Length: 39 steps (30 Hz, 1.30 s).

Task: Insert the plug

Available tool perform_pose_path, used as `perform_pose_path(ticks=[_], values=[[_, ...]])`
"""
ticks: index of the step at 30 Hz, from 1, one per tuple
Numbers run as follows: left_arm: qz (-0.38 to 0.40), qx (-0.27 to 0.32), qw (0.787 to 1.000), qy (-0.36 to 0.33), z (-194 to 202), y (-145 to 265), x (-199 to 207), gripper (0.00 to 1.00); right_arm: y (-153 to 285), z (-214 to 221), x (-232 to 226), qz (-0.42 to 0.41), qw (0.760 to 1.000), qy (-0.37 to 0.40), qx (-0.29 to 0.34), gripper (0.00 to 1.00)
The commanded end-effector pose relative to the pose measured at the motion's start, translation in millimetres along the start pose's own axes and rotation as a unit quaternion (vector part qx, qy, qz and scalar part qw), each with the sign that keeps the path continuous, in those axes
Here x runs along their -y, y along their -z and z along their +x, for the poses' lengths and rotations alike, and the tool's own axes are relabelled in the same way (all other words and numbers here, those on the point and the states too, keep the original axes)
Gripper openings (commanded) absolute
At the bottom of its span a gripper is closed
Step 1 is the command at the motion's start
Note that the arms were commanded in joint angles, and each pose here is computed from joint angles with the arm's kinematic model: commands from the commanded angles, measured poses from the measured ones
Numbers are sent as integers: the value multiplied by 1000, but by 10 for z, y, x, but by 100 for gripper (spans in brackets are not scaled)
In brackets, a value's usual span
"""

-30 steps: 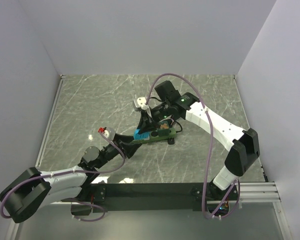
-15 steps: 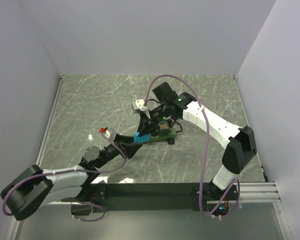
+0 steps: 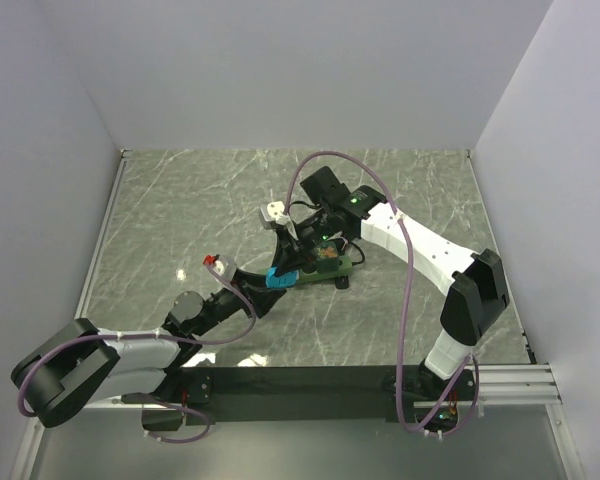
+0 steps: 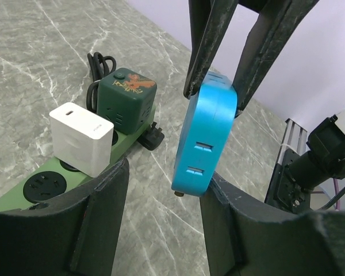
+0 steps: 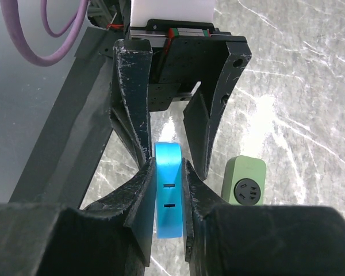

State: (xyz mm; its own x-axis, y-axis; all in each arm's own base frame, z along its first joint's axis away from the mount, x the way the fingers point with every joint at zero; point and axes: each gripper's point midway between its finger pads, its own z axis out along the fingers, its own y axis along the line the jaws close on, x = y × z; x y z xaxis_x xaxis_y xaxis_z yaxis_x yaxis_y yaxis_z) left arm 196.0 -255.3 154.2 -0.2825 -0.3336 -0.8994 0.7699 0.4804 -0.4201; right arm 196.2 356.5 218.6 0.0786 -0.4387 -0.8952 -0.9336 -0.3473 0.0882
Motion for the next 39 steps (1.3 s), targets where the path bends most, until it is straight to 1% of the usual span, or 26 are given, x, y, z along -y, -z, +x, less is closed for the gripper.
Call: perform_pose_path(ticks=[1, 11, 13, 15, 18, 20, 23, 25, 27, 29, 30, 31, 33, 34, 35, 37, 39], values=[[34, 44, 998, -12, -265, -47, 155, 56, -17, -124, -46, -8, 1000, 17, 17, 0], [50, 48, 998, -12, -309, -19, 235, 56, -38, -86, 14, 3, 1000, 7, 13, 0], [44, 48, 998, -12, -306, -39, 211, 55, -39, -84, 0, 1, 1000, 6, 14, 0], [44, 45, 998, -10, -286, -58, 200, 50, -40, -86, -26, -1, 1000, 7, 16, 0], [51, 48, 998, -6, -289, -72, 220, 41, -39, -66, -55, -4, 1000, 5, 15, 0], [56, 51, 997, -5, -300, -76, 238, 28, -50, -27, -92, -7, 1000, -4, 14, 0], [67, 45, 997, -9, -265, -80, 266, 1, -77, -11, -88, 1, 1000, -9, 24, 0], [72, 42, 996, -12, -248, -72, 277, 1, -59, -41, -85, 18, 999, -27, 31, 1], [78, 41, 996, -16, -228, -37, 299, 1, -65, -46, -41, 37, 998, -27, 42, 7], [89, 38, 995, -21, -217, -10, 339, 1, -36, -53, -44, 58, 996, -44, 48, 22], [93, 40, 995, -25, -230, 4, 355, 1, -26, -87, -26, 65, 996, -37, 55, 28], [93, 39, 995, -28, -227, 10, 355, 1, -3, -122, -46, 69, 995, -38, 59, 45], [93, 39, 994, -34, -228, 40, 358, 1, 12, -133, -56, 73, 995, -36, 64, 63], [93, 40, 994, -38, -230, 54, 359, 1, 24, -150, -73, 73, 995, -31, 67, 79], [94, 42, 994, -40, -236, 65, 366, 1, 25, -134, -80, 73, 995, -32, 67, 86], [102, 43, 993, -45, -244, 102, 402, 1, 32, -145, -68, 73, 994, -30, 69, 88], [103, 39, 993, -48, -235, 119, 409, 1, 25, -151, -91, 62, 995, -32, 70, 88]])
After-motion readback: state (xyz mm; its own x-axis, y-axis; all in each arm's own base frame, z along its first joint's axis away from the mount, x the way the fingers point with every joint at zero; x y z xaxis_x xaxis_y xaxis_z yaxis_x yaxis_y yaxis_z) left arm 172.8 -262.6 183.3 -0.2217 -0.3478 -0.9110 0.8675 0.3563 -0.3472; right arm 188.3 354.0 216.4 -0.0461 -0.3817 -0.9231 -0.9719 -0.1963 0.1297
